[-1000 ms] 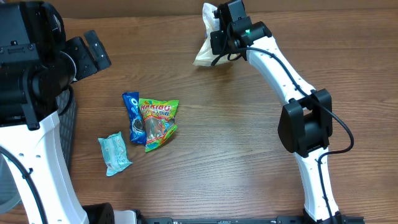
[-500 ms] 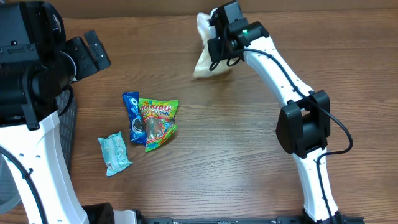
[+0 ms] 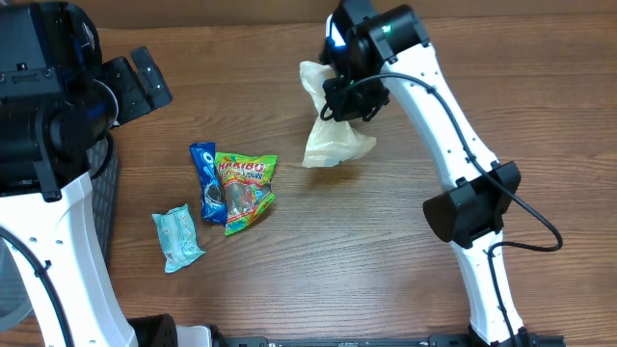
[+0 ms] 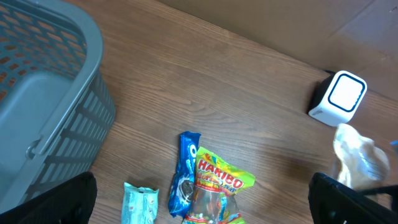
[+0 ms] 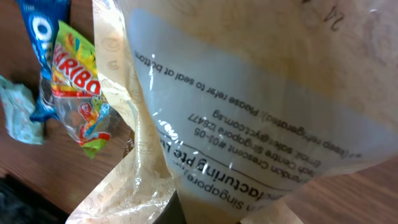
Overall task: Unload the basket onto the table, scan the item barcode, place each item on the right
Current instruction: 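Move the beige bag right and release it on the table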
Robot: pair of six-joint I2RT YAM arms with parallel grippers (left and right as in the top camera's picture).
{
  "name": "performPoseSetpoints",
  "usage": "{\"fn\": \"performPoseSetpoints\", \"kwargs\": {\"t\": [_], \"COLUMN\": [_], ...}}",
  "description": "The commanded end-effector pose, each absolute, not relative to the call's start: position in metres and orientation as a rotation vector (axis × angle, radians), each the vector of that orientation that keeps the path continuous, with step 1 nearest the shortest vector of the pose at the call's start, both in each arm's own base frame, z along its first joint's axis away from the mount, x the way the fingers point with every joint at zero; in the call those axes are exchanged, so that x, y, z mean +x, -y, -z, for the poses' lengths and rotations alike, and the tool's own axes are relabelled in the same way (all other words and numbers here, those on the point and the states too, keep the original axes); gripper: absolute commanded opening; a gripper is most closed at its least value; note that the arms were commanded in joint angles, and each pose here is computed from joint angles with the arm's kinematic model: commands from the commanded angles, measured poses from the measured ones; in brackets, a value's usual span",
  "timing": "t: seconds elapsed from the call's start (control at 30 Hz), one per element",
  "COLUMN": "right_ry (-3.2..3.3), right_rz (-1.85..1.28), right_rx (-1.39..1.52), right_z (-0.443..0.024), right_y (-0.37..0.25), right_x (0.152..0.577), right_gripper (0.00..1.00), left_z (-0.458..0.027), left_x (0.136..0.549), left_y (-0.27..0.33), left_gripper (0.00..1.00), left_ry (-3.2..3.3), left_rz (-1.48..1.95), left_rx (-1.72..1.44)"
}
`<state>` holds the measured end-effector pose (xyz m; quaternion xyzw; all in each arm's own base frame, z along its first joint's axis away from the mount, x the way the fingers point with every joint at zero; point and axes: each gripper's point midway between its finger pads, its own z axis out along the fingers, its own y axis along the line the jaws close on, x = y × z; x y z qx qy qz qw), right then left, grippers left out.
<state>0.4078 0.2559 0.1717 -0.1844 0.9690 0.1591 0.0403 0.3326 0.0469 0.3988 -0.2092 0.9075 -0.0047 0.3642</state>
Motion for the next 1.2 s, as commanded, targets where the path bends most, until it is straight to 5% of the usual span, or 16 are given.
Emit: {"fn": "performPoseSetpoints", "kwargs": {"t": [0.0,0.3,0.6,1.03,1.17], "right_ry": [-2.957,-3.021,-3.001,-2.940,-2.947], "right_rz": [-0.532,-0.466,-0.135,-0.094,-0.092], "right_rx": [-0.355,-0.095,0.350,0.931,0.996], "right_z": [-0.193,-0.193,-0.223,-0.067,-0.057], "right_y": [-0.240,-0.172,-0.037,0.064,0.075], "right_x": [0.418,0.422,0.374,0.362,0.351], "right_gripper": [0.04,0.04,0.04,0.05,0.61], "left_z": [-0.401,-0.401,-0.401,-0.401,-0.401], "left_x": [0.333,0.333,0.333,0.333,0.333], "left_y": [-0.050,-0.050,-0.050,-0.050,-0.050], "left_gripper": [1.00,1.00,1.00,1.00,1.00], "left_ry": [-2.321,-2.321,-2.321,-2.321,-2.321], "left_rz": [0.008,0.008,0.008,0.008,0.008], "left_rx": [-0.561,-0.561,-0.561,-0.561,-0.561]}}
